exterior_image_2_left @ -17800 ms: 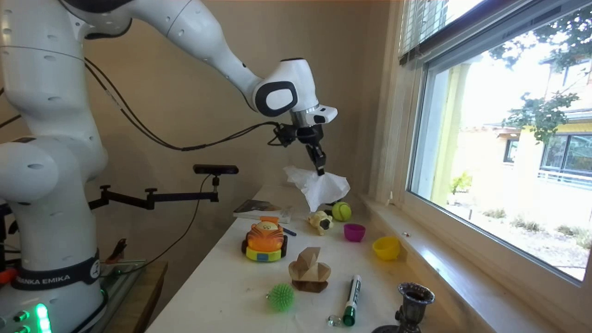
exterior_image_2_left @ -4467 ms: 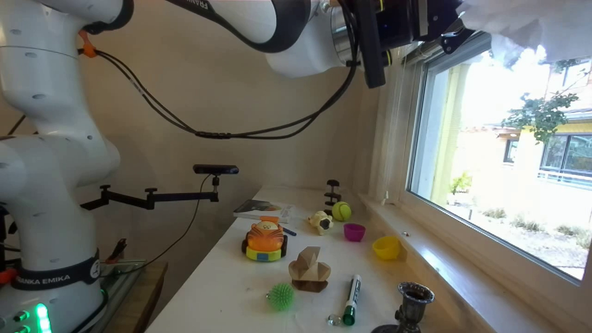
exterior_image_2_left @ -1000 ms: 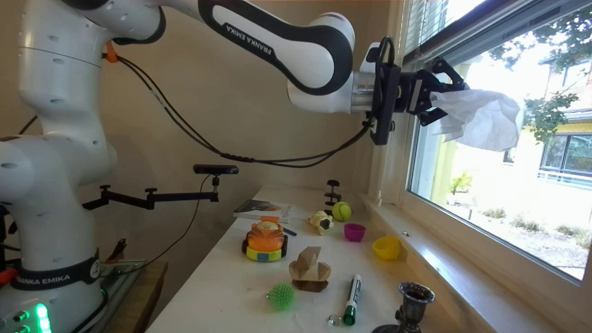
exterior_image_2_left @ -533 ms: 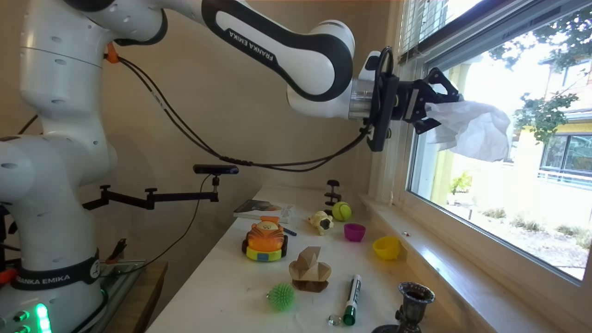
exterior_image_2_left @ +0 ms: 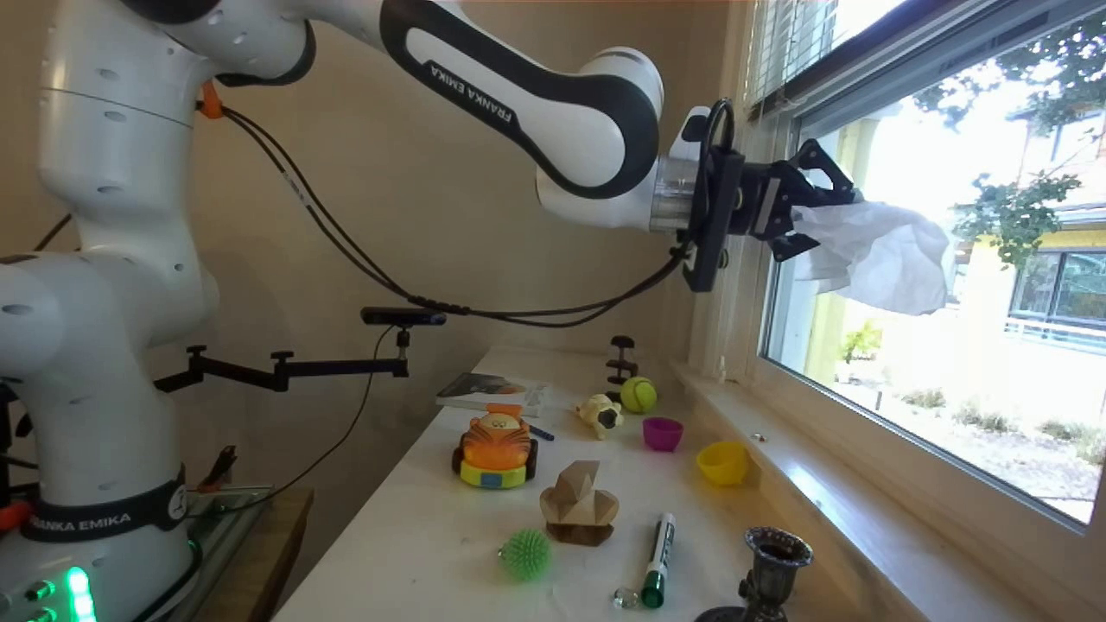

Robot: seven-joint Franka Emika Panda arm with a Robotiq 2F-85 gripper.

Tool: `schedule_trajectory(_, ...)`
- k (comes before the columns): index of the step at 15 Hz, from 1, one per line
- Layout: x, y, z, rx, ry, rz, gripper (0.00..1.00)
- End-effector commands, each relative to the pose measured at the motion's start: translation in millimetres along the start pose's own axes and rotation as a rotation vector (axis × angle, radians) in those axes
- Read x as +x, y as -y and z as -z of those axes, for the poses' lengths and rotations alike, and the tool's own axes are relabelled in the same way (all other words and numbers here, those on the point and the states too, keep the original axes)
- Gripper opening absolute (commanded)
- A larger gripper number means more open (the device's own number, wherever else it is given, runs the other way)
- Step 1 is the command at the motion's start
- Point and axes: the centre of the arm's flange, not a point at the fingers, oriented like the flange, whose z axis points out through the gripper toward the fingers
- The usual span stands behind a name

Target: Use the white napkin to clean the window.

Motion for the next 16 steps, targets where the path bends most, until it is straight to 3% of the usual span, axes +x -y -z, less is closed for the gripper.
schedule_trajectory(1,-6,30,-26,-0.007,0.017,0.047,0.0)
schedule_trajectory(8,-8,42,-29,-0.11,0.023,0.082,0.0)
schedule_trajectory(14,-9,51,-32,-0.181,-0.031,0.113,0.0)
schedule_trajectory(15,-15,-30,-1,-0.198,-0.034,0.116,0.0)
schedule_trajectory(16,-15,-40,-1,-0.198,-0.044,0.126,0.0)
